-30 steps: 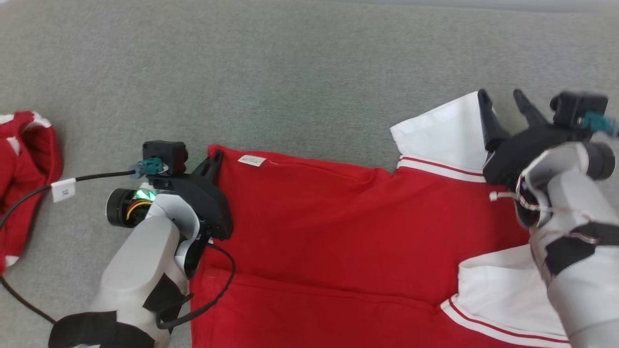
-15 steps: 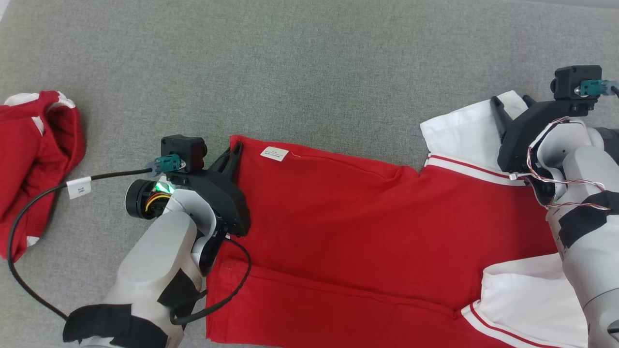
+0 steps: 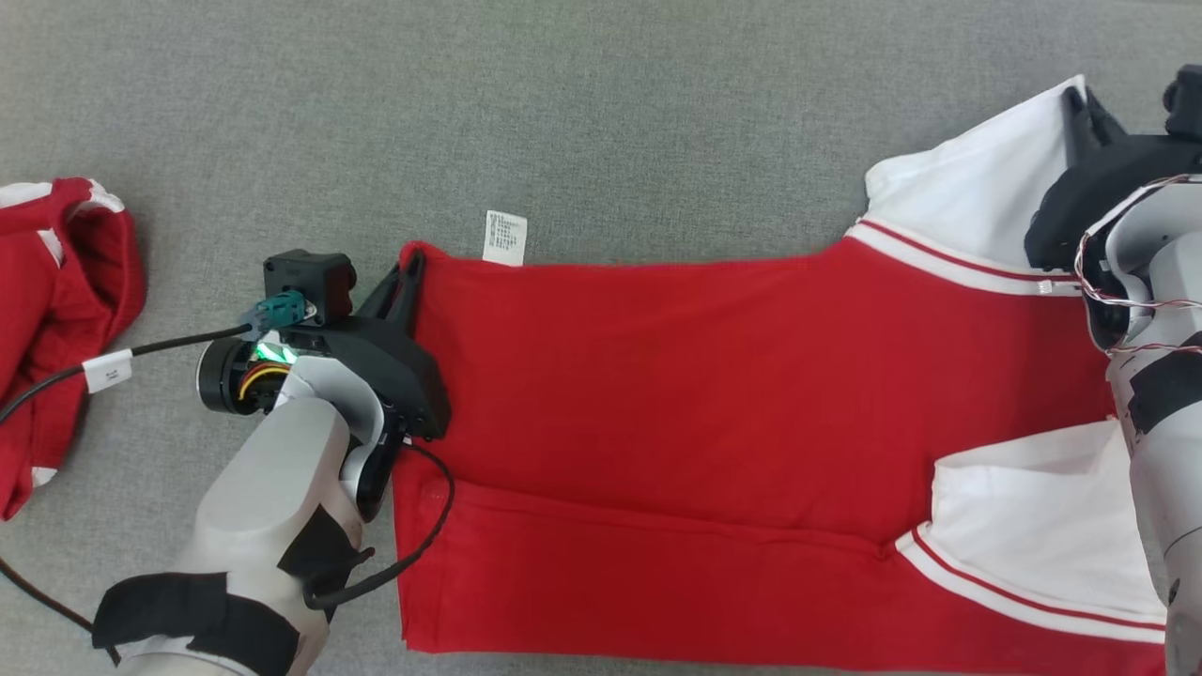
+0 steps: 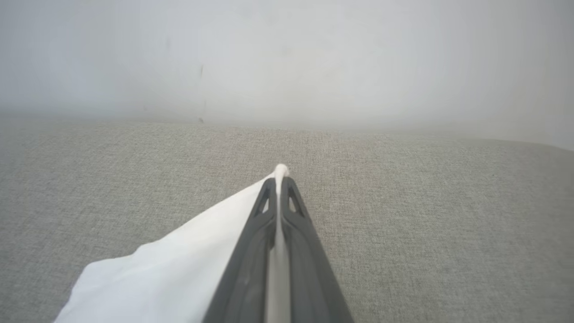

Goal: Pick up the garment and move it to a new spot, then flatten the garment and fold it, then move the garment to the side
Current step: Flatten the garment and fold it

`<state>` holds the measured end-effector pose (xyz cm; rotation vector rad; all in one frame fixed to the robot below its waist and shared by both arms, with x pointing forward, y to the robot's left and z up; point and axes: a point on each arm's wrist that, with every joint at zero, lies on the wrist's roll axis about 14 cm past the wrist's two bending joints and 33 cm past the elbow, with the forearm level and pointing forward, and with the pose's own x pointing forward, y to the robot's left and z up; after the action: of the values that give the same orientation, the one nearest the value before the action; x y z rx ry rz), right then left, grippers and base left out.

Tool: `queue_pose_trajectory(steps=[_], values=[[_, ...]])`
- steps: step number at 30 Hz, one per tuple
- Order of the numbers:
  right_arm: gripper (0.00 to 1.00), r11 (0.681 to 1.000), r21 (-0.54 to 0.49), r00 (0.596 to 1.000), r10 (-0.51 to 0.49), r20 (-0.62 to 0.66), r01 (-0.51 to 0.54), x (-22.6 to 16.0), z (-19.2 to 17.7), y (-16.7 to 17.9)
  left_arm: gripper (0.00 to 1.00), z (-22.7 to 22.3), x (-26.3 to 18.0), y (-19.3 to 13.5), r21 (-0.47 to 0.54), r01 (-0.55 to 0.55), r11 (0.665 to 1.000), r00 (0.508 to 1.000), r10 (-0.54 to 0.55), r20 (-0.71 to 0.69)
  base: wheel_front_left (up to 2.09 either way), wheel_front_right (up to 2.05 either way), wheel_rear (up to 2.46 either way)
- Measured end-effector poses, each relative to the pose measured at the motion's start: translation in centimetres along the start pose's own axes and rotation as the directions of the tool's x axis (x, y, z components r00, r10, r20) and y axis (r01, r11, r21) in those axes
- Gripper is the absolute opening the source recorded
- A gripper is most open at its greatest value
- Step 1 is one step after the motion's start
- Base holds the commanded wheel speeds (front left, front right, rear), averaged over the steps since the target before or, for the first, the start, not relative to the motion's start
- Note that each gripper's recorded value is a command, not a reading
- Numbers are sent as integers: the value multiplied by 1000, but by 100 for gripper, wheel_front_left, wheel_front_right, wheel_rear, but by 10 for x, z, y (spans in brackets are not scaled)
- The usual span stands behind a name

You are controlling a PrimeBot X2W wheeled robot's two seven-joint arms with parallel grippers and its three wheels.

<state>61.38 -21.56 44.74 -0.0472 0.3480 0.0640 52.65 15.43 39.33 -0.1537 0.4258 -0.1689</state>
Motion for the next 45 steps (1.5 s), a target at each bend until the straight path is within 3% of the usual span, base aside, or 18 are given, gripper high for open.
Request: queue_pose_trajectory(steps=[16,33,45], values=[[0,998,57,985,-37,170,27,-49,20,-3,0,18,-29,-12,20,10,1000,994,-12,107,0,0,0],[0,968,244,978,-102,182,56,-135,-33,-16,0,9,-82,-35,-33,32,999,978,-25,205,0,0,0],[0,914,393,972,-173,156,100,-189,-78,-17,0,-18,-113,-28,-96,-11,995,979,30,200,0,0,0]])
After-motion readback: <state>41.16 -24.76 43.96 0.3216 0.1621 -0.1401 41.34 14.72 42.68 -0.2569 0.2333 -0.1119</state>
